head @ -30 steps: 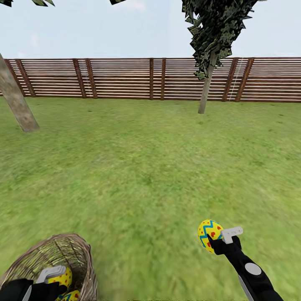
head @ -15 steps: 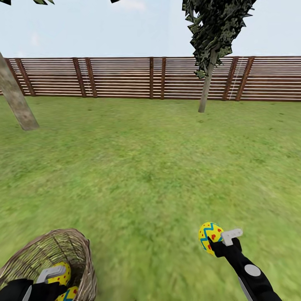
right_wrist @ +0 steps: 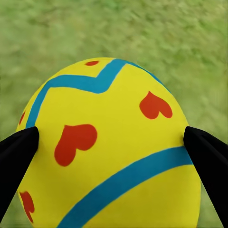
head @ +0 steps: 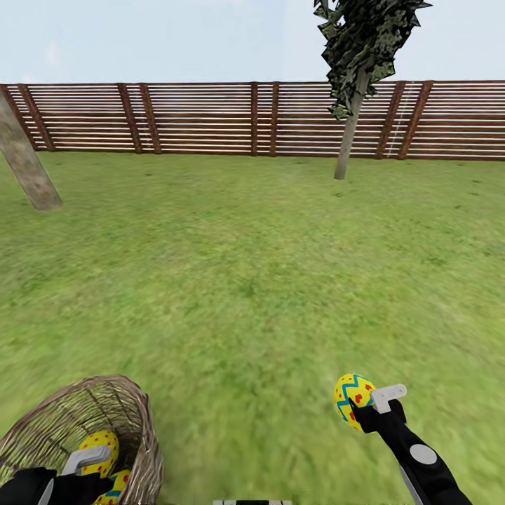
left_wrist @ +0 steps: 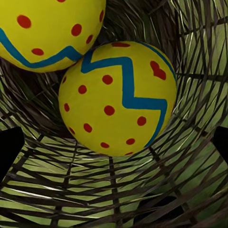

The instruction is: Take the three Easter eggs out of the wicker basket on the lawn in the garden, then place them on the lawn next to a single tree (choose any tree) so that all three eggs are next to the same tree and none are left in the basket.

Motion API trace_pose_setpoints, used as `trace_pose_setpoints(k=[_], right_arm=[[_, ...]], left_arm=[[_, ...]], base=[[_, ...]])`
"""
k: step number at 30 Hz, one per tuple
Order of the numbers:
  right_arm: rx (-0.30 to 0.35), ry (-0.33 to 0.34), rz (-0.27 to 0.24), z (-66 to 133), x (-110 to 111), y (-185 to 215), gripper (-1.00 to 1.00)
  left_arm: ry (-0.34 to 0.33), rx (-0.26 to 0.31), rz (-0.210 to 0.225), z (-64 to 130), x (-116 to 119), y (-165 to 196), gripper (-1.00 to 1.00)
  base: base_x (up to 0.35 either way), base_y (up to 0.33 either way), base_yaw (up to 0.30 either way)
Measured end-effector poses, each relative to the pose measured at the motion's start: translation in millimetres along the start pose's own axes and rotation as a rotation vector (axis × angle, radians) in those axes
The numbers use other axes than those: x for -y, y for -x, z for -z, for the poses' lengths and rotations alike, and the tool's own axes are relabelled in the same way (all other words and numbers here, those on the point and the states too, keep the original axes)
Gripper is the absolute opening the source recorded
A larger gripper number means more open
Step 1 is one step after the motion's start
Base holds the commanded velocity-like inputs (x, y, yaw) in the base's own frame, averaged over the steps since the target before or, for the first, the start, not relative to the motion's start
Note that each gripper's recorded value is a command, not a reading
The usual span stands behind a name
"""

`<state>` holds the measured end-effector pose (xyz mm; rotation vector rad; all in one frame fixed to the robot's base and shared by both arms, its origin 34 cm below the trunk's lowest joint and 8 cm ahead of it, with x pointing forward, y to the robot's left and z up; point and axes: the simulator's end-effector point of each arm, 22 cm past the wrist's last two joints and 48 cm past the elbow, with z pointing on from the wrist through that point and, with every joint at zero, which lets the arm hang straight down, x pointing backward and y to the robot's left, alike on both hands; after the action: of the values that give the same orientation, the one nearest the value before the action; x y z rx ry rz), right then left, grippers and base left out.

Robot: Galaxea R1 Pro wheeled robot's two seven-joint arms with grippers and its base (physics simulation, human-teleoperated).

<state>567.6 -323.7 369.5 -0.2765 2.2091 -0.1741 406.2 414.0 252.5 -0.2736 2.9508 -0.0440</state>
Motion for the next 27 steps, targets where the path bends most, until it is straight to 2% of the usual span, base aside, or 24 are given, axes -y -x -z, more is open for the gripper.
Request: trace_pose_setpoints(k=[5, 9, 13, 18, 27], right_arm=[[0.000, 0.000, 0.000, 0.0, 0, 0, -1.00], [0.001, 0.000, 0.000, 0.2, 0, 0, -1.00], [-0.001, 0.003, 0.000, -0.1, -2, 0, -1.00], [0.001, 0.036, 0.023, -0.2, -19, 0, -1.00], [-0.017, 0.040, 0.023, -4.0, -21, -9, -1.00]], left_arm=[[-0.003, 0.003, 0.001, 0.5, 0, 1, 1.00], [-0.006, 0.005, 0.002, 1.0, 1, 2, 1.00], [-0.006, 0.004, 0.004, 0.8, 0, 2, 1.00], [-0.006, 0.005, 0.004, 1.0, 0, 2, 1.00], [-0.003, -0.014, 0.005, -5.0, -1, -4, 1.00]], base=[[0.008, 0.000, 0.000], [0.244, 0.000, 0.000], [0.051, 0.000, 0.000], [0.002, 0.000, 0.000], [0.000, 0.000, 0.000]])
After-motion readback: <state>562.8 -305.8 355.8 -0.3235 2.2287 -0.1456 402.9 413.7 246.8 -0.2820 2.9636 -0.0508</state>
